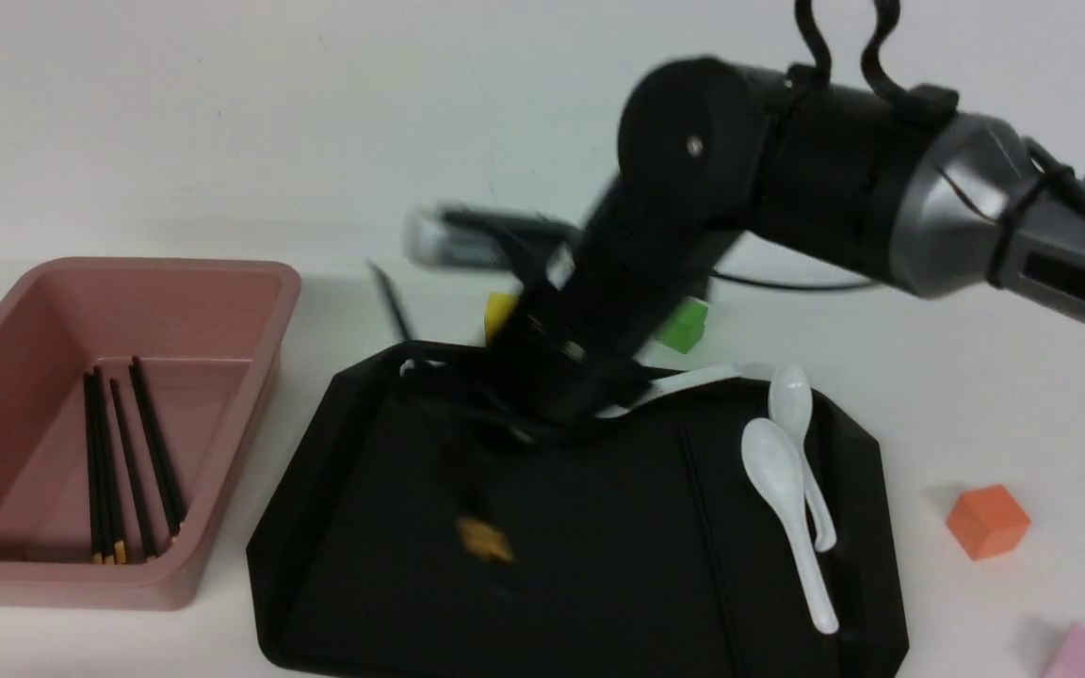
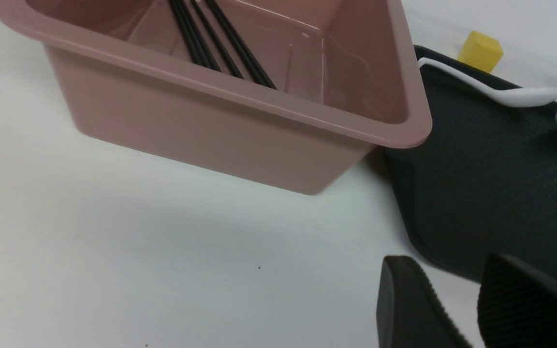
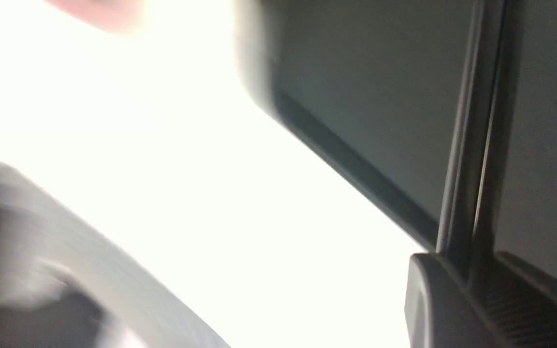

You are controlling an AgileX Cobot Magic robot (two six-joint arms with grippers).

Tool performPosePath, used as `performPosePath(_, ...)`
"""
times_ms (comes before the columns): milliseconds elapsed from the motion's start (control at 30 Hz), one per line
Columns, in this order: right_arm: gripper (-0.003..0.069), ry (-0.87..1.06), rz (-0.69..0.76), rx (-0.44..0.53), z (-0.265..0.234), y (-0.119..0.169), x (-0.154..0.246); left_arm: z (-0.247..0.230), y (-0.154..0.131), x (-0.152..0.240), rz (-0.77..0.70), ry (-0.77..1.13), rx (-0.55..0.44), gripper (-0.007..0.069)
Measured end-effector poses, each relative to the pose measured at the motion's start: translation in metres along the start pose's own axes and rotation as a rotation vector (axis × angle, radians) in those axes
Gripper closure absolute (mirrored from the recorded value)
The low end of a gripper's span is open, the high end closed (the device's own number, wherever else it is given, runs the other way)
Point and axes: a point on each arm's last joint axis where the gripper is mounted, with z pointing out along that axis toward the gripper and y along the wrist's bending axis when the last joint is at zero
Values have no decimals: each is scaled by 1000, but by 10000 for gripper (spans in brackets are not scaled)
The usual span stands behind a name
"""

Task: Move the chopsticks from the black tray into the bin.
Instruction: Use the right arm to put the chopsticks into the lunch box

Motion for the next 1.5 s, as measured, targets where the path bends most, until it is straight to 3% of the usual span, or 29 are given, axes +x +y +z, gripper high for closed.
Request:
performPosePath(100, 526, -163, -126, -115, 14, 25, -19, 0, 0, 0, 0, 1, 0, 387)
performPosePath(267, 526, -318, -258, -184, 67, 41, -40, 0, 0, 0, 0, 1, 0, 387)
performPosePath(633, 524, -523, -395, -144, 155, 46, -44, 0, 0, 0, 0, 1, 0, 387)
performPosePath(900, 421, -461, -434, -141, 171, 41, -35, 0, 0, 0, 0, 1, 0, 387)
performPosePath(1100, 423, -302, -517, -151, 154, 37, -32, 0, 0, 0, 0, 1, 0, 387)
performPosePath(1333, 561, -145, -568, -92, 70, 41, -41, 0, 0, 0, 0, 1, 0, 387)
performPosePath(1500, 669, -64, -586, 50, -27, 43, -39, 0, 0, 0, 0, 1, 0, 387)
